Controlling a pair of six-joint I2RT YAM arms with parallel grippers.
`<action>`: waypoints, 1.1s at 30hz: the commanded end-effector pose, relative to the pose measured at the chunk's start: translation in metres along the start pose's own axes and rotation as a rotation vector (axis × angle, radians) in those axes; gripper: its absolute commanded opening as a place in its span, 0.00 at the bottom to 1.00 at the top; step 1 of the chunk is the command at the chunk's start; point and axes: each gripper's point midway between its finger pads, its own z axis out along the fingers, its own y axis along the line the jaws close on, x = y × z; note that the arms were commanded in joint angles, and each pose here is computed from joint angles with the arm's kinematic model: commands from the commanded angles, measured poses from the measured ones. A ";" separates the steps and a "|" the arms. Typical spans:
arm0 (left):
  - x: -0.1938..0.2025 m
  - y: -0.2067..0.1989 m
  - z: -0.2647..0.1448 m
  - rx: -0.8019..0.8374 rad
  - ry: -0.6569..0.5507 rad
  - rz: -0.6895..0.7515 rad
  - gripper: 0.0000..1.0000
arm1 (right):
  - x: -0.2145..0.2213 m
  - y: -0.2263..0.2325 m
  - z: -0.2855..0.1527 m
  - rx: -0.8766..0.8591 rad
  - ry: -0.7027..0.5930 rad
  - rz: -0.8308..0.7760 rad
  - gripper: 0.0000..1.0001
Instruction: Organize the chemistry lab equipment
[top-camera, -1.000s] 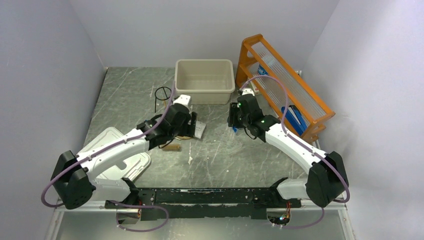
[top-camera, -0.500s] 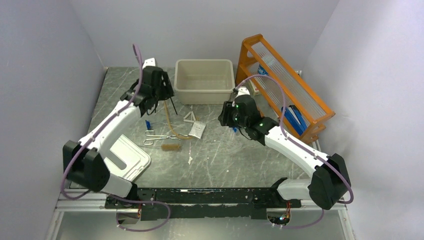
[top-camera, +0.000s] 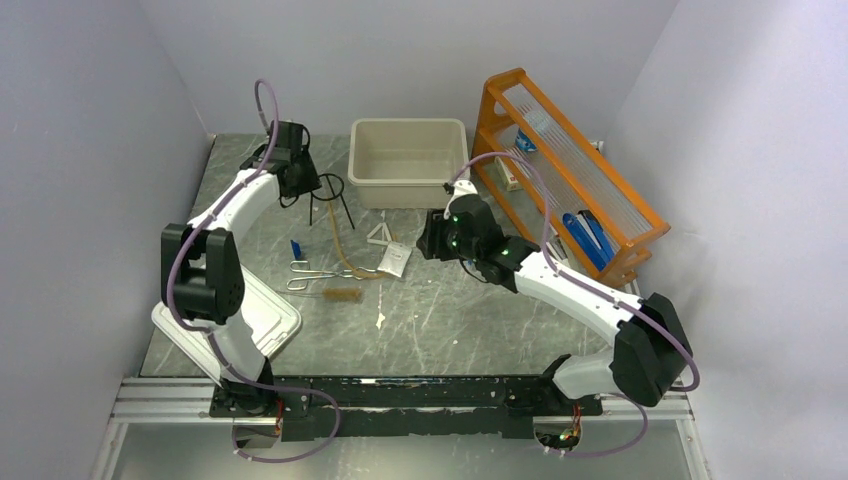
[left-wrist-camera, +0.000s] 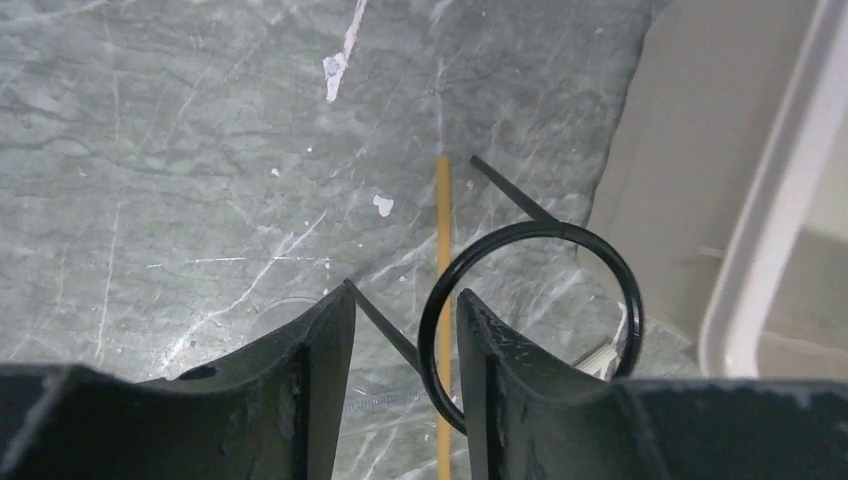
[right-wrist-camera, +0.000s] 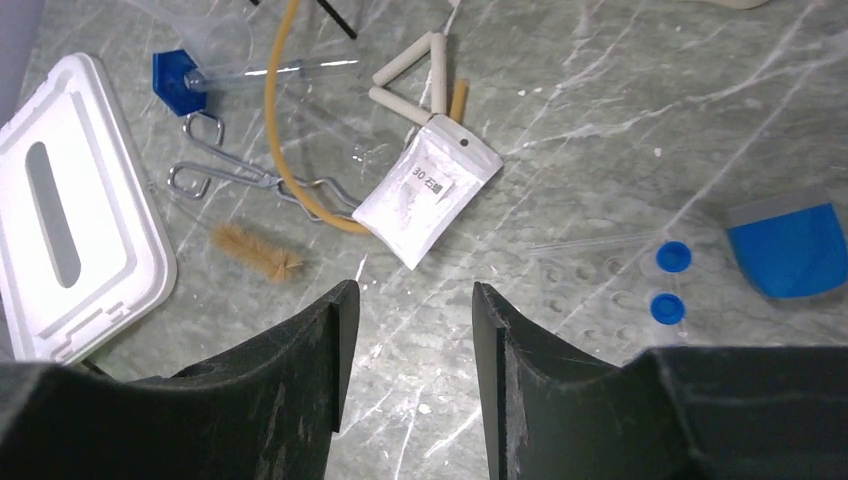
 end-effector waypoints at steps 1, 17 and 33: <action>0.005 -0.012 0.006 0.089 0.061 0.015 0.44 | -0.013 0.018 0.004 -0.035 -0.036 0.000 0.49; -0.026 -0.010 -0.006 0.058 0.007 0.105 0.05 | -0.023 0.017 -0.011 -0.014 -0.086 0.006 0.47; -0.124 -0.064 -0.147 0.374 -0.301 0.082 0.05 | -0.060 0.015 -0.054 0.003 -0.230 0.012 0.47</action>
